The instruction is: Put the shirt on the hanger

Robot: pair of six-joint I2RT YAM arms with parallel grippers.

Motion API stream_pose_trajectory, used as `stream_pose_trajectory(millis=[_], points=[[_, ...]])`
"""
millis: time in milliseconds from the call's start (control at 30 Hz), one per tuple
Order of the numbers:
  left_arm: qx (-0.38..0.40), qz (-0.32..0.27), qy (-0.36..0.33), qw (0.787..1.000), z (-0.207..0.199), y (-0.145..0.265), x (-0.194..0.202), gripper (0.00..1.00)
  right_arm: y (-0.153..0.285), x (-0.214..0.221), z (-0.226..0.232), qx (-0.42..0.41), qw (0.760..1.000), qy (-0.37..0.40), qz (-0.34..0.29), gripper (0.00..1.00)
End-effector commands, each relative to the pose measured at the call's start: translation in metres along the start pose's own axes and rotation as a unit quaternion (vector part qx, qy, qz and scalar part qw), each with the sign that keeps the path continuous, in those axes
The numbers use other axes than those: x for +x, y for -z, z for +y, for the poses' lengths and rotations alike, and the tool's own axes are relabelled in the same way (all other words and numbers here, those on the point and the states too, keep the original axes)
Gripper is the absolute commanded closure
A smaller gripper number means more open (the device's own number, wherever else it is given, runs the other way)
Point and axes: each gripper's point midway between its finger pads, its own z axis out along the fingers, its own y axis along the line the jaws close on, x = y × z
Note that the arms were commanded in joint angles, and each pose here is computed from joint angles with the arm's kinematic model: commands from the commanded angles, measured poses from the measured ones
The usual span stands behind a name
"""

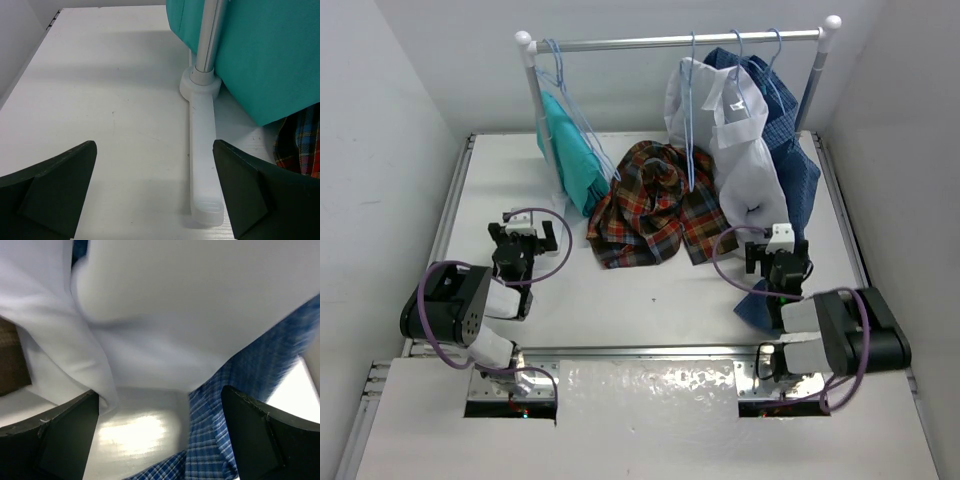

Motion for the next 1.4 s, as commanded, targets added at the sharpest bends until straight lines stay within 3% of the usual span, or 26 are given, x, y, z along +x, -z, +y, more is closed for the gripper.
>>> stream_pose_trajectory(millis=[0, 67, 100, 167, 200, 233, 300, 333, 367, 433, 500, 533, 633, 767, 900, 933, 1000, 1033, 1267, 1300, 1367], points=[[0.0, -0.031, 0.011, 0.999, 0.001, -0.005, -0.018, 0.0, 0.003, -0.034, -0.005, 0.002, 0.999, -0.012, -0.046, 0.01], [-0.001, -0.033, 0.012, 0.999, 0.001, -0.005, -0.019, 0.0, 0.008, -0.029, 0.007, -0.034, 0.999, -0.019, -0.026, 0.01], [0.0, -0.032, 0.011, 0.999, 0.0, -0.005, -0.019, 0.0, 0.012, -0.051, 0.008, -0.045, 0.997, -0.043, -0.052, 0.01], [0.036, -0.038, -0.004, 0.999, -0.011, -0.007, -0.031, 0.0, 0.02, -0.042, 0.018, -0.074, 0.995, -0.065, -0.008, 0.01], [0.053, -0.046, -0.011, 0.997, -0.019, -0.018, -0.051, 0.0, 0.025, -0.068, 0.022, -0.095, 0.992, -0.083, -0.031, 0.01], [0.073, 0.009, -0.029, 0.997, -0.025, -0.014, -0.042, 0.0, 0.033, -0.059, 0.031, -0.121, 0.988, -0.093, -0.003, 0.01], [0.097, 0.014, -0.068, 0.993, -0.035, -0.012, -0.052, 0.0, 0.055, -0.076, 0.061, -0.227, 0.97, -0.078, -0.03, 0.01], [0.09, 0.003, -0.078, 0.993, -0.031, -0.003, -0.06, 0.0, 0.063, -0.077, 0.073, -0.263, 0.961, -0.08, -0.031, 0.1], [0.076, 0.012, -0.099, 0.992, -0.022, 0.007, -0.05, 0.0, 0.071, -0.081, 0.082, -0.291, 0.953, -0.084, -0.028, 0.37], [0.068, -0.002, -0.116, 0.991, -0.015, 0.025, -0.06, 0.0, 0.083, -0.061, 0.086, -0.294, 0.952, -0.079, 0.032, 0.54], [0.071, 0.001, -0.144, 0.987, -0.011, 0.036, -0.055, 0.0, 0.097, -0.055, 0.095, -0.303, 0.95, -0.036, 0.061, 0.5], [0.072, -0.016, -0.153, 0.986, -0.01, 0.044, -0.064, 0.0, 0.097, -0.059, 0.091, -0.278, 0.959, -0.019, 0.05, 0.47], [0.059, -0.062, -0.217, 0.972, 0.0, 0.061, -0.082, 0.0, 0.119, -0.063, 0.123, -0.319, 0.947, 0.032, 0.013, 0.34], [0.041, -0.087, -0.308, 0.946, 0.012, 0.08, -0.092, 0.0, 0.123, -0.076, 0.152, -0.348, 0.935, 0.064, -0.002, 0.26], [0.036, -0.076, -0.328, 0.941, 0.018, 0.088, -0.103, 0.0, 0.105, -0.132, 0.195, -0.368, 0.925, -0.063, -0.073, 0.12], [0.026, -0.079, -0.312, 0.946, 0.021, 0.089, -0.114, 0.0, 0.093, -0.127, 0.211, -0.372, 0.923, -0.076, -0.059, 0.11], [0.011, -0.062, -0.268, 0.961, 0.025, 0.086, -0.116, 0.0, 0.082, -0.17, 0.232, -0.375, 0.908, -0.17, -0.083, 0.1], [0.006, -0.064, -0.256, 0.965, 0.026, 0.084, -0.124, 0.0, 0.064, -0.159, 0.245, -0.36, 0.909, -0.204, -0.054, 0.1], [0.034, -0.026, -0.259, 0.965, 0.015, 0.061, -0.108, 0.0, -0.006, -0.169, 0.294, -0.327, 0.91, -0.256, -0.019, 0.1], [0.042, -0.025, -0.26, 0.964, 0.012, 0.06, -0.105, 0.0, -0.014, -0.186, 0.301, -0.328, 0.907, -0.263, -0.031, 0.11], [0.062, -0.034, -0.264, 0.962, 0.004, 0.055, -0.104, 0.0, -0.031, -0.16, 0.315, -0.321, 0.917, -0.237, -0.001, 0.12]])
